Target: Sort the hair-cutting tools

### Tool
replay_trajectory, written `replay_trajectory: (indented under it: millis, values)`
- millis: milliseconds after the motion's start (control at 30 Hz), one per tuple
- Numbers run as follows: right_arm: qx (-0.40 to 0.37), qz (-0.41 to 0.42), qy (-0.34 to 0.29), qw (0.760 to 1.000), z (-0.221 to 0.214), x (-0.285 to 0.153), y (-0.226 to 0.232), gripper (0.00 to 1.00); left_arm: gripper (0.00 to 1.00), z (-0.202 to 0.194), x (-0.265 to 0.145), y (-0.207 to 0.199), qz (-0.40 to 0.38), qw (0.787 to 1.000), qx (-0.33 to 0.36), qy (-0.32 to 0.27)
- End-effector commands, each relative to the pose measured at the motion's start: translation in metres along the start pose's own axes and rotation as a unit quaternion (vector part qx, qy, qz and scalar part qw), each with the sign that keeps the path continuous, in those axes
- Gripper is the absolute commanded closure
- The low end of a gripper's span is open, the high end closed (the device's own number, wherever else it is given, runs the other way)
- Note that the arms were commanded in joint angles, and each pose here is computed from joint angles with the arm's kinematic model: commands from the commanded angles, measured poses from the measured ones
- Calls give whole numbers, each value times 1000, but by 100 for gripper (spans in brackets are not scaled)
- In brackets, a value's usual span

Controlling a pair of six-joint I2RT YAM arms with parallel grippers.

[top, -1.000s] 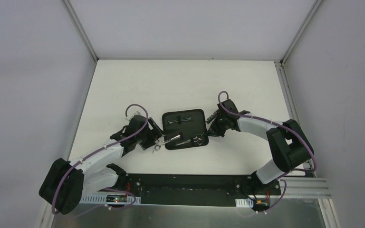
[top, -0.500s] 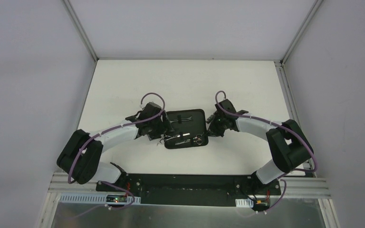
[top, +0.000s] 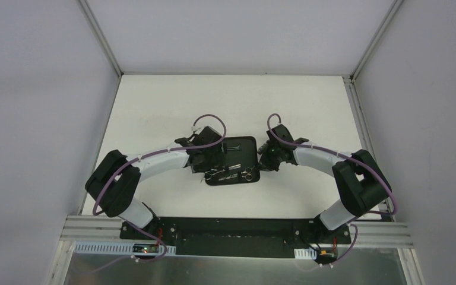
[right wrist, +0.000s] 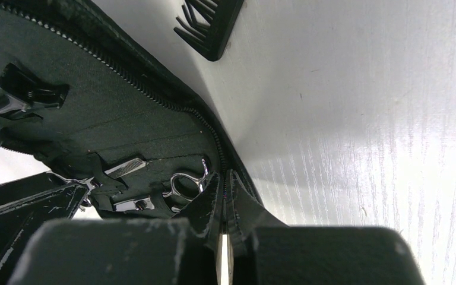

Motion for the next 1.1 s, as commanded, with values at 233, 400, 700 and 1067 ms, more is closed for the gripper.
replay_trajectory:
  millis: [233,400,700,1067]
  values:
    - [-3,3,24,1000,-14,7,10,100,16,12,-28,-90,-125,984,120,-41]
    - [-4,3,28,1000,-14,8,11,100,16,10,-36,-115,-157,973,164,-43]
    - [-6,-4,20,1000,-14,7,8,100,11,4,-25,-66,-57,992,104,-32]
    - [-4,-11,22,1000,-14,10,7,100,8,11,-41,-23,-39,998,23,-52]
Point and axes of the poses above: each gripper's point midway between its finger pads, its own x axis out along the fingers, its own y axis along the line the jaws close on, z = x × y, the point moved 8 cm from there along -x, back along the fingers, and after that the axes turned 4 degrees about x, right-handed, at the moved point
